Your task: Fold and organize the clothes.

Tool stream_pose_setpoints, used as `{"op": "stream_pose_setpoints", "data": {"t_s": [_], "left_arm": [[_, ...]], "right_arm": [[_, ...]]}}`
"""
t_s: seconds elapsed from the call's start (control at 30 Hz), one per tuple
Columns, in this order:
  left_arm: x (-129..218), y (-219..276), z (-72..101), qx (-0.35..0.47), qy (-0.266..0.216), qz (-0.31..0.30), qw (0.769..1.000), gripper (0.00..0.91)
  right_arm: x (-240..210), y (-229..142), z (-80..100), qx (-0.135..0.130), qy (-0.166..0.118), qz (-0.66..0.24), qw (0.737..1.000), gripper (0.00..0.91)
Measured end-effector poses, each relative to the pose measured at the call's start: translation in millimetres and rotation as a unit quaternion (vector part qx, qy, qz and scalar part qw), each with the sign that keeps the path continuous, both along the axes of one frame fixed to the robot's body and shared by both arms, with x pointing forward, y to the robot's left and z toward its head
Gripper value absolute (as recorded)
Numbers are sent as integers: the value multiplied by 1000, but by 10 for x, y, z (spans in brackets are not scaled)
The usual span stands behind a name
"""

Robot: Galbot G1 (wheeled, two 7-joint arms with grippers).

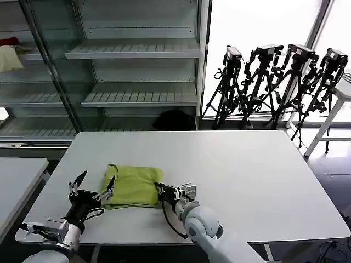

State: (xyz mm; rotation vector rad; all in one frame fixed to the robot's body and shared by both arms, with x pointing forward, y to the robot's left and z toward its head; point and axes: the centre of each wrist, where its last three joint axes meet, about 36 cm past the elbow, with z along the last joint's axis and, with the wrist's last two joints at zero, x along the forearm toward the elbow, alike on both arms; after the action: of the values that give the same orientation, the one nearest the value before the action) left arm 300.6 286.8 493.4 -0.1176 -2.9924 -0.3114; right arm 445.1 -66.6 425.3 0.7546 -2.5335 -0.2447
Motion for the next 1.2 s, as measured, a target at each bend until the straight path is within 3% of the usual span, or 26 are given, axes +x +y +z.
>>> {"op": "stream_pose_setpoints", "data": {"t_s": [0.37,0.43,0.47,0.5,0.87,1.2], "left_arm": [[-4,-6,-27,-2,4,-1,1000,907],[-6,-10,-36,-3,5,-1,1000,907],[-6,-12,-40,-3,5,-2,1000,907],[-6,-14,-42,-4,5,-2,1000,907],[-45,-75,-46,0,13,0,1000,907],[-176,-235,59,-19,13,-15,1000,907]], "right_arm": [[-11,-522,190,-3,-26,-26,999,0],[-5,-651,187,-9,-30,-35,999,60],[0,-714,194,-12,-33,-39,999,423],[10,-769,203,-15,-36,-43,998,907],[9,-1172,234,-69,-68,-63,993,907],[-270,-1496,410,-129,-125,-100,979,907]]}}
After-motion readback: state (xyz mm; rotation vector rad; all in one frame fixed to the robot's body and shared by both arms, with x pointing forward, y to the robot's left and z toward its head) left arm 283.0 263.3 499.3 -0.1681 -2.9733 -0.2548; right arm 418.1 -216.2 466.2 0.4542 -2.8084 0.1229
